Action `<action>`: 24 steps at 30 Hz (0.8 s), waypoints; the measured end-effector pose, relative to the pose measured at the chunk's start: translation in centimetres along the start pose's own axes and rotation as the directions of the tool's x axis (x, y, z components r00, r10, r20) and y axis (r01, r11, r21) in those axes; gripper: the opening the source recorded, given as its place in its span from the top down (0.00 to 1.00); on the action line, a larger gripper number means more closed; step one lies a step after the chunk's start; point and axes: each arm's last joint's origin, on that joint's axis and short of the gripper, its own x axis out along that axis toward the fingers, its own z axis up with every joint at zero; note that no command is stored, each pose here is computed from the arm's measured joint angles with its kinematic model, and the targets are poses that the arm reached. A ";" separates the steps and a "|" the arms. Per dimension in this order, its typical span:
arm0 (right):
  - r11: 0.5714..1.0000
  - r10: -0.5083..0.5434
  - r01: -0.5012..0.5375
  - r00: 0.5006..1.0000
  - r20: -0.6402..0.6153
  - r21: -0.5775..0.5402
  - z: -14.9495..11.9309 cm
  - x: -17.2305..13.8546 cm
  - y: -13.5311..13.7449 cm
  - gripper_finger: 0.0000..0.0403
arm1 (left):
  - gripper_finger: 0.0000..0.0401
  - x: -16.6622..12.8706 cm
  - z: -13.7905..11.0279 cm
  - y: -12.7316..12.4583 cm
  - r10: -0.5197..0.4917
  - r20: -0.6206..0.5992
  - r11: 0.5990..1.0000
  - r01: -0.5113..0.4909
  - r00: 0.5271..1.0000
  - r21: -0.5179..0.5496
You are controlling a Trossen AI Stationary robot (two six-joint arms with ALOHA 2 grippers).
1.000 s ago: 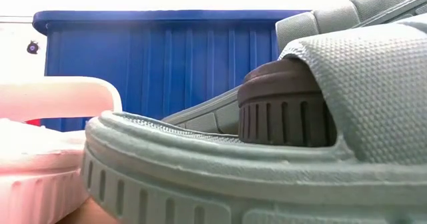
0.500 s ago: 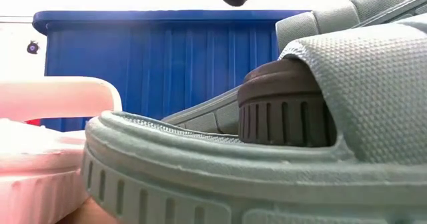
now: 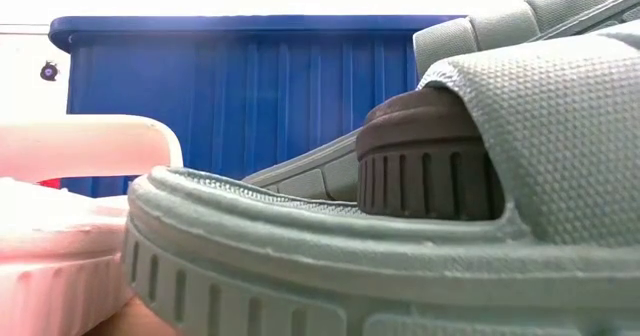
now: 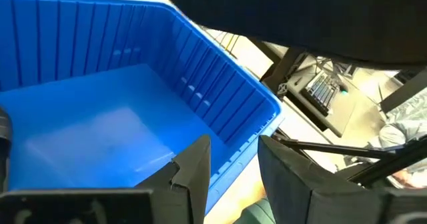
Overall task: Pick and place slides into bin
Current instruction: Put the black slipper into the blue bin
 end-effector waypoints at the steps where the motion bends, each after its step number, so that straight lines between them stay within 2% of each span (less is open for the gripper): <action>1: 1.000 0.001 -0.001 1.000 -0.007 0.009 0.1 -0.2 -0.6 0.98 | 0.73 0.0 0.1 0.0 -0.002 0.001 1.000 0.002 1.000 -0.002; 6: 0.999 0.010 -0.009 1.000 -0.023 0.034 0.8 0.1 -3.7 0.98 | 0.73 -0.9 1.2 0.1 -0.037 -0.001 0.998 0.037 0.999 0.051; 10: 0.995 0.010 -0.006 0.999 -0.040 0.096 0.6 0.4 -6.5 0.98 | 0.73 -2.0 2.6 0.3 -0.110 -0.038 0.988 0.114 0.993 0.102; 16: 0.988 -0.004 0.012 0.999 -0.053 0.152 0.6 -1.3 -8.9 0.98 | 0.73 -4.1 4.9 0.9 -0.200 -0.039 0.968 0.203 0.979 0.148; 18: 0.986 -0.009 0.017 0.999 -0.054 0.163 0.6 -1.9 -9.5 0.98 | 0.73 -4.6 5.4 1.6 -0.198 -0.032 0.968 0.201 0.980 0.150; 24: 0.988 -0.018 0.025 0.999 -0.049 0.151 0.7 -2.5 -10.0 0.98 | 0.73 -5.5 5.8 3.8 -0.099 -0.022 0.987 0.101 0.995 0.122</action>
